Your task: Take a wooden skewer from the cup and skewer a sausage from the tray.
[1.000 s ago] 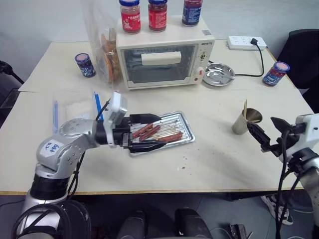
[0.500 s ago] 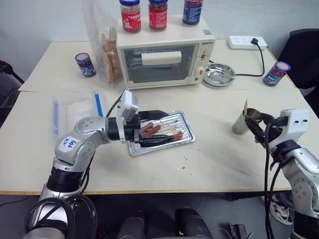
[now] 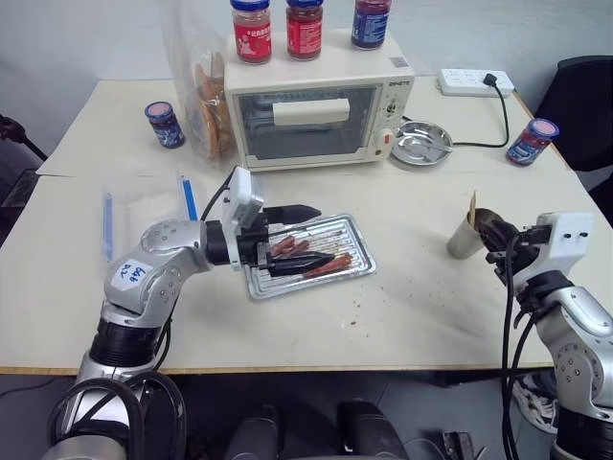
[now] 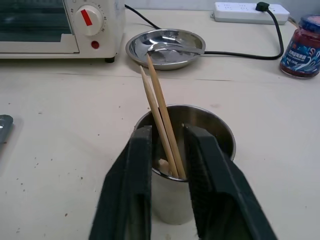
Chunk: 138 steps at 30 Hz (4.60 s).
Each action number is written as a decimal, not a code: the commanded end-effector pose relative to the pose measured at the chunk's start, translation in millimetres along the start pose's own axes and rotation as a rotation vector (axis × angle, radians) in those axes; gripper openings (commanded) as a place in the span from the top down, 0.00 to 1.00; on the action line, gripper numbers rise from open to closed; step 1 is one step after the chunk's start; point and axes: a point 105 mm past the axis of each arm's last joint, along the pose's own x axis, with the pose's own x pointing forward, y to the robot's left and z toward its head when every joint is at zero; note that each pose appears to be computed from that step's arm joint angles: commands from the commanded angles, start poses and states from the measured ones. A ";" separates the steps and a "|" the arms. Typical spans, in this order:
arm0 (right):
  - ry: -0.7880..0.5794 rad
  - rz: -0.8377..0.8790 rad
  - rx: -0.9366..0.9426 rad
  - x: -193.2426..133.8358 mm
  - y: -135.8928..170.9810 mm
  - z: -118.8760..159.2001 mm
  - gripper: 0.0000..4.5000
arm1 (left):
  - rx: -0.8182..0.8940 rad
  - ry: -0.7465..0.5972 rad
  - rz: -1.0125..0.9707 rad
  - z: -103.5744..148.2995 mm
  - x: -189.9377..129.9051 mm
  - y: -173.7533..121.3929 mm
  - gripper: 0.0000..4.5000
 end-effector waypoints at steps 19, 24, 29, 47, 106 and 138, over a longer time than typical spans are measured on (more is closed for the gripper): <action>-0.048 0.352 0.186 -25.3 13.8 111.1 1.00 | 0.075 0.003 -0.034 12.3 -13.0 8.8 0.00; -0.029 0.664 0.483 -33.9 58.5 125.0 1.00 | 0.029 -0.050 -0.038 20.6 -7.8 9.2 0.00; -0.053 0.790 0.782 -21.8 89.4 130.3 1.00 | 0.007 -0.074 -0.052 24.8 -6.2 6.0 0.00; 0.063 1.034 0.997 -13.2 158.2 104.7 1.00 | -0.006 -0.182 -0.026 49.0 -0.8 6.6 0.08; 0.252 0.971 0.159 20.3 157.1 72.0 0.51 | -0.002 0.053 0.157 40.7 -89.2 -13.6 1.00; 0.203 1.325 -0.545 53.9 205.1 11.3 0.30 | 0.058 0.252 0.253 32.2 -120.3 -41.9 1.00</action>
